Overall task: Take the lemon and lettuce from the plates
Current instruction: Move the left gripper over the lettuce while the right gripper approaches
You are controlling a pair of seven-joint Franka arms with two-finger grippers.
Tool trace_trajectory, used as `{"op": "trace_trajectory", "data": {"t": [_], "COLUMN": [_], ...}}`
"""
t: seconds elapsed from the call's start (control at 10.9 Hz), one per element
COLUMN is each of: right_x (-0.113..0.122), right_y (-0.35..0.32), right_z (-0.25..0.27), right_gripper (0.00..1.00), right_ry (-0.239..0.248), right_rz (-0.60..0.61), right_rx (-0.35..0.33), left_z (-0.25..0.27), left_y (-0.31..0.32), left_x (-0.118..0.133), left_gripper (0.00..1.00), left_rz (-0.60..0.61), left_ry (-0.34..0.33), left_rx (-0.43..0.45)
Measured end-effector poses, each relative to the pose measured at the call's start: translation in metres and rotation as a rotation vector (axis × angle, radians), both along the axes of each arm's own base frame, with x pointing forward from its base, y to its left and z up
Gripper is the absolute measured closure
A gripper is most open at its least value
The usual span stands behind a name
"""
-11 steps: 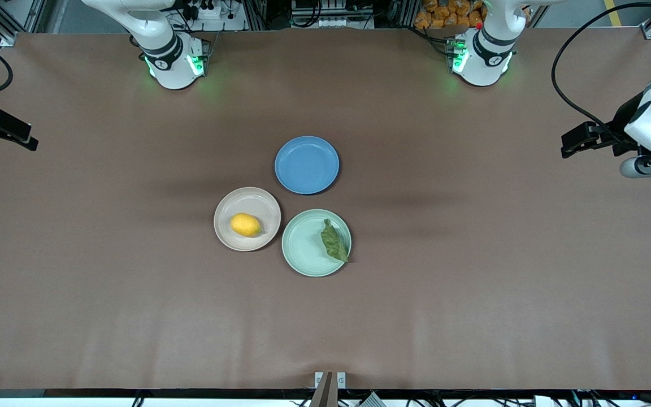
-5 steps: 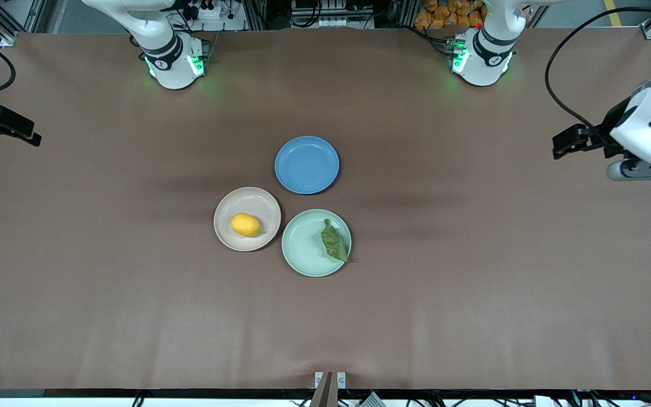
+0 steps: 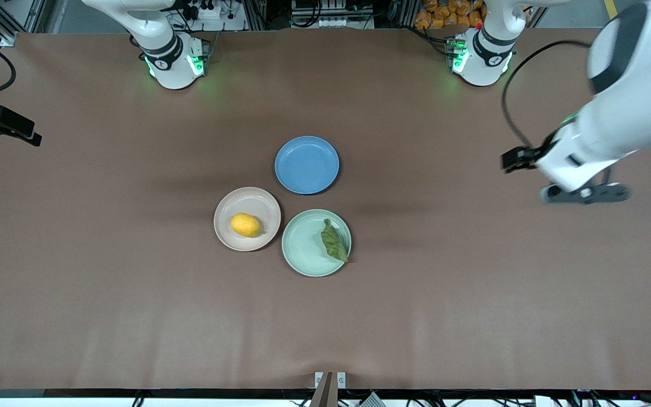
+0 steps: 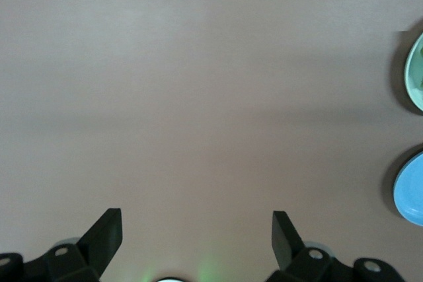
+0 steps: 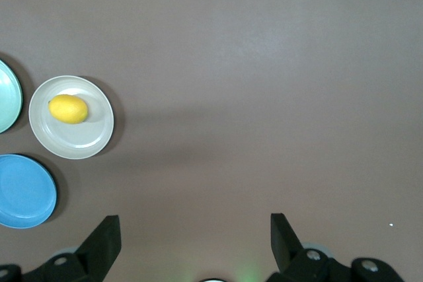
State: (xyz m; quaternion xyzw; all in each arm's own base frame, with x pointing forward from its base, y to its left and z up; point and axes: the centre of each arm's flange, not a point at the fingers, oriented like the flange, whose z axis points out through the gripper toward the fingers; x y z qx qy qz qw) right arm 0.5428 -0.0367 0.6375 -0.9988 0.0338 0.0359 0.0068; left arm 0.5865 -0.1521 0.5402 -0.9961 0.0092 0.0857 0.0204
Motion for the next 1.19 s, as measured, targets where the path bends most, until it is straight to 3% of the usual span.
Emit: {"op": "trace_trajectory", "data": {"t": [0.28, 0.55, 0.92, 1.19], "right_x": [-0.002, 0.01, 0.032, 0.043], "right_y": [0.004, 0.028, 0.048, 0.054], "right_z": [-0.011, -0.038, -0.079, -0.097], "right_gripper": [0.0, 0.0, 0.0, 0.0], "right_ry": [0.041, 0.069, 0.113, 0.113], "right_rz": [0.007, 0.049, 0.068, 0.042], "right_rx": [0.003, 0.003, -0.001, -0.006], "left_z": [-0.071, -0.136, -0.191, -0.22], "left_y": [-0.067, -0.111, -0.167, -0.205], "left_x": [0.014, 0.028, 0.031, 0.025], "left_gripper": [0.0, 0.0, 0.0, 0.0], "left_rz": [0.074, 0.156, 0.249, 0.27], "left_ry": [0.032, 0.046, -0.004, -0.043], "left_rx": [-0.011, -0.088, -0.13, -0.156]}}
